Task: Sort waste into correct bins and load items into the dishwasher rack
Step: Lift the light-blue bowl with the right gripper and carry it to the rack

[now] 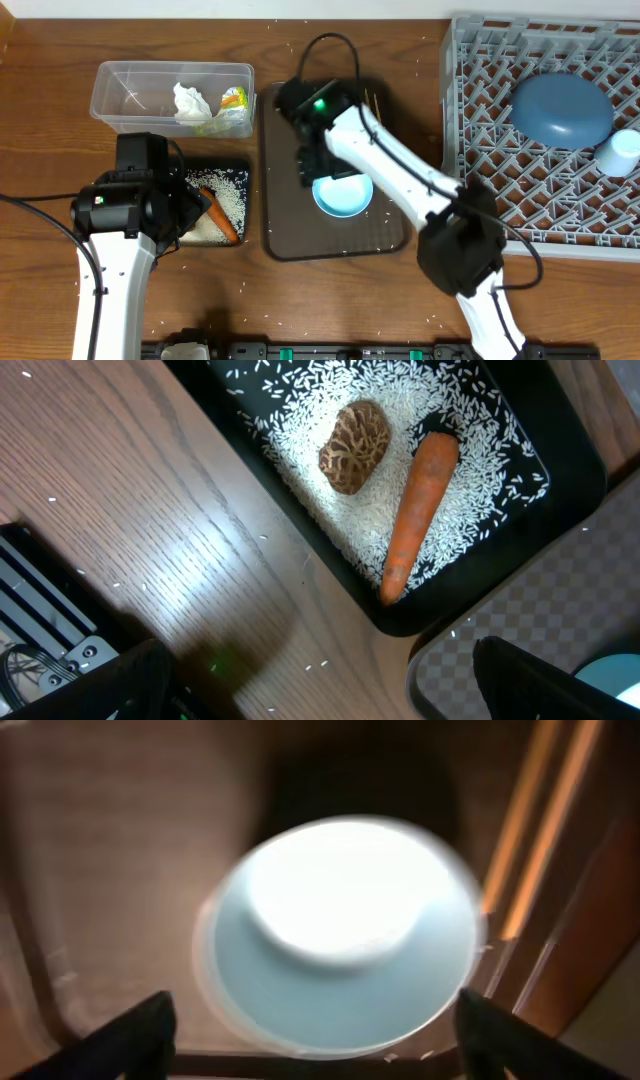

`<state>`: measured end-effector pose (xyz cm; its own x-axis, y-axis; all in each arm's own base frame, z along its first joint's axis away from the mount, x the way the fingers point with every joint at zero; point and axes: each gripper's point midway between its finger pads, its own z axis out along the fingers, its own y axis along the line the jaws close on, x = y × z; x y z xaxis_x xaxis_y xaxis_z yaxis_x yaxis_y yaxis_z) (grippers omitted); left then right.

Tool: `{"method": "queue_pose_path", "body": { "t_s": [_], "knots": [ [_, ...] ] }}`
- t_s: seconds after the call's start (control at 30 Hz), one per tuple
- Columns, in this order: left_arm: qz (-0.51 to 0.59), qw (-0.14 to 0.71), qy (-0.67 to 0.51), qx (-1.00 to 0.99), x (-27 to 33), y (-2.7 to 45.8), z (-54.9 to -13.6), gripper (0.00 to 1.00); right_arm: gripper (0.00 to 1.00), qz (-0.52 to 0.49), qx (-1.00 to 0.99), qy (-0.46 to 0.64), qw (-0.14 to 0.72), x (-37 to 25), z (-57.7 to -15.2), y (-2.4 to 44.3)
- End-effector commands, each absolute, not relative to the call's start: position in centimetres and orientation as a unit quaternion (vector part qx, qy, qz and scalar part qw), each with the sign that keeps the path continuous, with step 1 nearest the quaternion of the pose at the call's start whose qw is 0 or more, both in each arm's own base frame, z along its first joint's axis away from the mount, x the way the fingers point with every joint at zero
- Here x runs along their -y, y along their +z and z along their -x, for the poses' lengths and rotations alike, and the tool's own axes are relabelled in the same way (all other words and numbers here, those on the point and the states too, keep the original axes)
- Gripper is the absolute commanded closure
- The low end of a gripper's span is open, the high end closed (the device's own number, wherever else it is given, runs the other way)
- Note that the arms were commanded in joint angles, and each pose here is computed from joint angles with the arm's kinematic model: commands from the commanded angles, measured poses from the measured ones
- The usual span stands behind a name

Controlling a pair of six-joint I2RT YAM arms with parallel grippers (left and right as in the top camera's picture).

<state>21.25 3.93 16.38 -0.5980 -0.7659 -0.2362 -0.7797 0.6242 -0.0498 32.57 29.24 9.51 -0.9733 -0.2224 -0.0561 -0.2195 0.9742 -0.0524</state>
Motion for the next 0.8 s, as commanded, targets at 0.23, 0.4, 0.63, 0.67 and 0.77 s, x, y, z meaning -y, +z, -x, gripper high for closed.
{"method": "queue_pose_path", "body": {
  "t_s": [0.23,0.4,0.63,0.67,0.77],
  "knots": [
    [0.427,0.118,0.04,-0.896,-4.3,16.4,-21.1,0.02,0.19,0.172,-0.984,-0.023,0.028,-32.9,-29.3,5.4],
    [0.427,0.118,0.04,-0.896,-4.3,16.4,-21.1,0.02,0.25,0.167,-0.985,-0.035,0.031,-32.0,-29.5,3.0],
    [0.427,0.118,0.041,-0.896,-4.3,16.4,-21.1,0.02,0.64,0.165,-0.986,-0.032,0.014,-31.3,-28.6,0.5],
    [0.427,0.118,0.041,-0.896,-4.3,16.4,-21.1,0.02,0.71,0.165,-0.986,-0.033,0.013,-31.3,-28.5,0.5],
    [0.427,0.118,0.041,-0.896,-4.3,16.4,-21.1,0.02,0.95,0.165,-0.986,-0.03,0.01,-31.4,-28.5,0.6]
  ]
}}
